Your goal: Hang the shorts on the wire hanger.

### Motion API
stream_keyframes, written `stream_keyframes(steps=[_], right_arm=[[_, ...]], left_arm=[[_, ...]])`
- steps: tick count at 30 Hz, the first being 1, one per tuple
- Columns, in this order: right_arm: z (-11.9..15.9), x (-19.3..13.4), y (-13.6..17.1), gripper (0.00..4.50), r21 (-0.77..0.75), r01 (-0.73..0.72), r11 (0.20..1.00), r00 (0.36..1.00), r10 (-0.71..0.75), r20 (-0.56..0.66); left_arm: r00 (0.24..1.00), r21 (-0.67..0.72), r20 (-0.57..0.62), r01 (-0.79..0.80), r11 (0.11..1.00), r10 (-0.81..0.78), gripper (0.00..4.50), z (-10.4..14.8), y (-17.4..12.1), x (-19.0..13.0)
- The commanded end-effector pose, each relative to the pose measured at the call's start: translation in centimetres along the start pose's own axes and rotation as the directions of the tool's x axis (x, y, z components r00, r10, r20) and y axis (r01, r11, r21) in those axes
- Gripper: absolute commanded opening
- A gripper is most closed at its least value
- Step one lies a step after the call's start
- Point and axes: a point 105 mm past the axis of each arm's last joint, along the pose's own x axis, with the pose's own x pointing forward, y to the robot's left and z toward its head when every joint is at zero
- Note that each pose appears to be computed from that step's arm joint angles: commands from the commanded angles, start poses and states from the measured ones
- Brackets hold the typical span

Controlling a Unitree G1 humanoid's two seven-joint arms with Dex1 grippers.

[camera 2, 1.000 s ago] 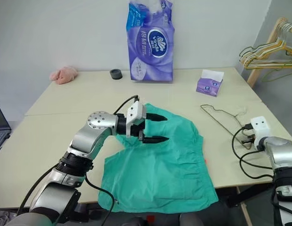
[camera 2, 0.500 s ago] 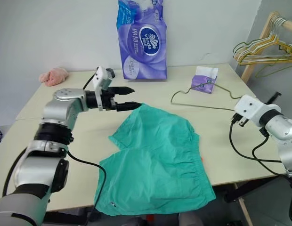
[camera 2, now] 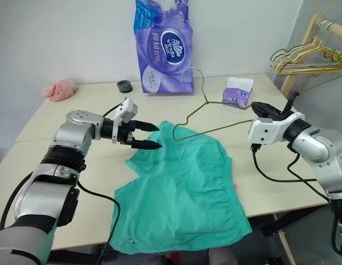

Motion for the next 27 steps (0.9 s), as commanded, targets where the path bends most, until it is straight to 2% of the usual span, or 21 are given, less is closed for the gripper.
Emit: stream_keyframes(steps=[1,8,15,18,27], right_arm=[[2.5,0.2,-1.7,0.0,-0.039,0.06,0.997,0.994,-0.056,0.094],[3.5,0.4,-1.5,0.0,-0.021,0.063,0.998,0.99,-0.059,0.129],[3.9,0.5,-1.7,0.0,-0.016,0.065,0.998,0.987,-0.062,0.146],[4.0,0.5,-1.6,0.0,-0.013,0.062,0.998,0.987,-0.059,0.153],[4.7,0.6,-1.6,0.0,0.0,0.07,0.998,0.982,-0.069,0.177]], left_arm=[[0.999,0.046,0.032,-0.025,0.999,0.024,4.49,0.8,0.2,0.6],[0.997,0.008,0.024,0.079,0.997,-0.079,4.49,-0.9,-2.1,2.1],[0.997,-0.014,0.037,0.067,0.998,-0.067,4.49,-1.0,-2.2,2.1],[0.997,-0.011,0.053,0.053,0.999,-0.053,3.98,-0.6,-2.0,2.2],[0.994,-0.027,0.05,0.098,0.995,-0.097,1.32,-0.9,-2.8,2.4]])
